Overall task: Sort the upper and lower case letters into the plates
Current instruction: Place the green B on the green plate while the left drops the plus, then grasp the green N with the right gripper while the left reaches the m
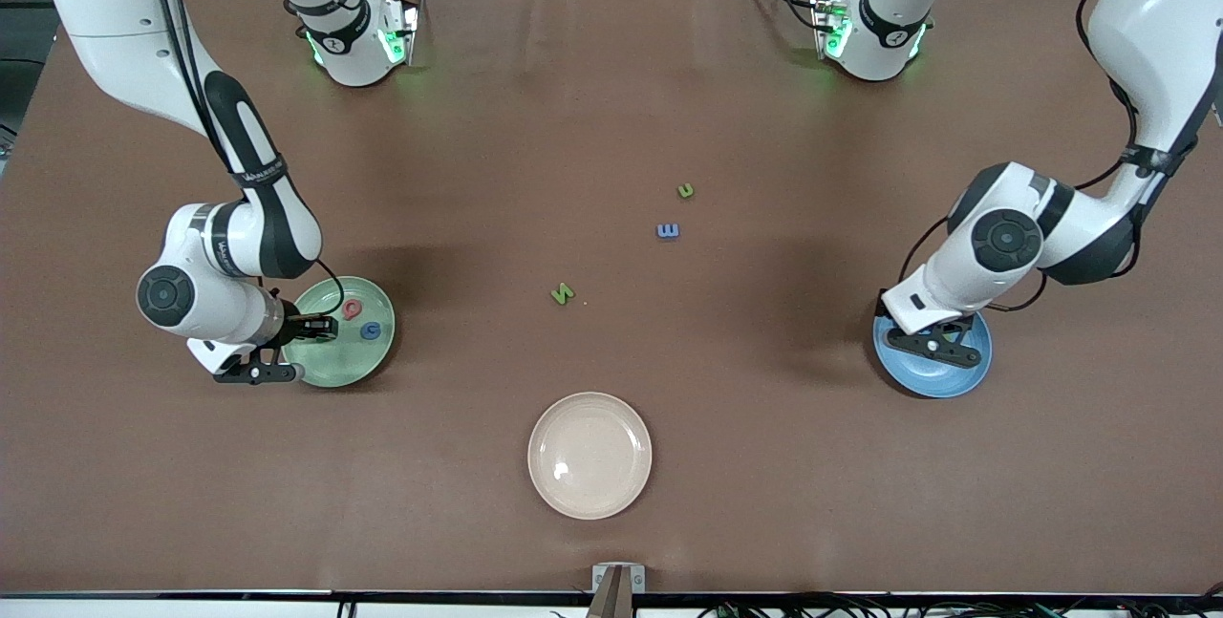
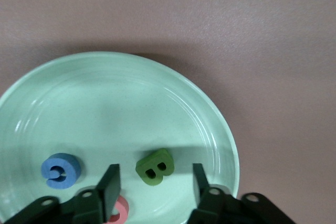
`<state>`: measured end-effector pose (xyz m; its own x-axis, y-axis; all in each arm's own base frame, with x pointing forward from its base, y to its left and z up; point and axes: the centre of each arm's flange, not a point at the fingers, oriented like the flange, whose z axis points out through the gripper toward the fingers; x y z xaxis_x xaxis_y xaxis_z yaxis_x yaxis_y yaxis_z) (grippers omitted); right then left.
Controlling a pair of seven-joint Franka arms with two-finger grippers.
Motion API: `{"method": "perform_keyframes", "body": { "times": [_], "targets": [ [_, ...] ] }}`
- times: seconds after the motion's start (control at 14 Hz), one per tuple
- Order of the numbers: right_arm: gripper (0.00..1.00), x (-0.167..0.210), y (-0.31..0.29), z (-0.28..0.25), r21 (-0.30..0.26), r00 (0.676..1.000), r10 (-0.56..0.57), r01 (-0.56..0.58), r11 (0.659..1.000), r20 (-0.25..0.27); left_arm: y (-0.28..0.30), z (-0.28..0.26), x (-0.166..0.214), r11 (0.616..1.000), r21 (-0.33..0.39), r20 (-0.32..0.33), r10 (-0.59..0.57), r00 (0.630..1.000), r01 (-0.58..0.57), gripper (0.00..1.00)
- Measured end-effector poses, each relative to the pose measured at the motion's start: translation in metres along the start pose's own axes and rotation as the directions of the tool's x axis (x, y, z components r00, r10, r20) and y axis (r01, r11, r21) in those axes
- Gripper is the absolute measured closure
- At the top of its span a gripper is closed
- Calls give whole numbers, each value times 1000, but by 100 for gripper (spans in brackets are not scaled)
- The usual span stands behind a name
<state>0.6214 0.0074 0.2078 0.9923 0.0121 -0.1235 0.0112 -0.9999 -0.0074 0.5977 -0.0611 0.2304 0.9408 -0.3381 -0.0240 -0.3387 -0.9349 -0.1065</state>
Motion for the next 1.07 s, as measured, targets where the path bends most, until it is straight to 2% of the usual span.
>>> {"method": "perform_keyframes", "body": {
  "times": [0.21, 0.36, 0.57, 0.79, 1.0, 1.07],
  "targets": [
    [1, 7, -17, -41, 17, 998, 42, -42, 999, 37, -1, 16, -2, 1000, -3, 4, 18, 1000, -18, 63],
    [0, 9, -59, -60, 24, 992, 116, -117, 993, 38, -3, 20, -3, 1000, -1, 2, 19, 1000, -19, 63],
    [0, -4, -151, -61, 19, 972, 232, -232, 972, 30, -6, 25, -4, 1000, 8, -5, 27, 1000, -27, 63],
    [0, -21, -231, -58, 38, 947, 322, -321, 946, -20, -12, 38, -10, 1000, 3, -20, 26, 999, -26, 63],
    [0, -40, -289, -51, 62, 933, 355, -351, 934, -53, -13, 42, -11, 1000, 0, -21, 24, 999, -24, 63],
    [0, -45, -305, -46, 71, 933, 356, -351, 934, -62, -13, 42, -11, 1000, 0, -22, 25, 999, -25, 57]
  ]
}}
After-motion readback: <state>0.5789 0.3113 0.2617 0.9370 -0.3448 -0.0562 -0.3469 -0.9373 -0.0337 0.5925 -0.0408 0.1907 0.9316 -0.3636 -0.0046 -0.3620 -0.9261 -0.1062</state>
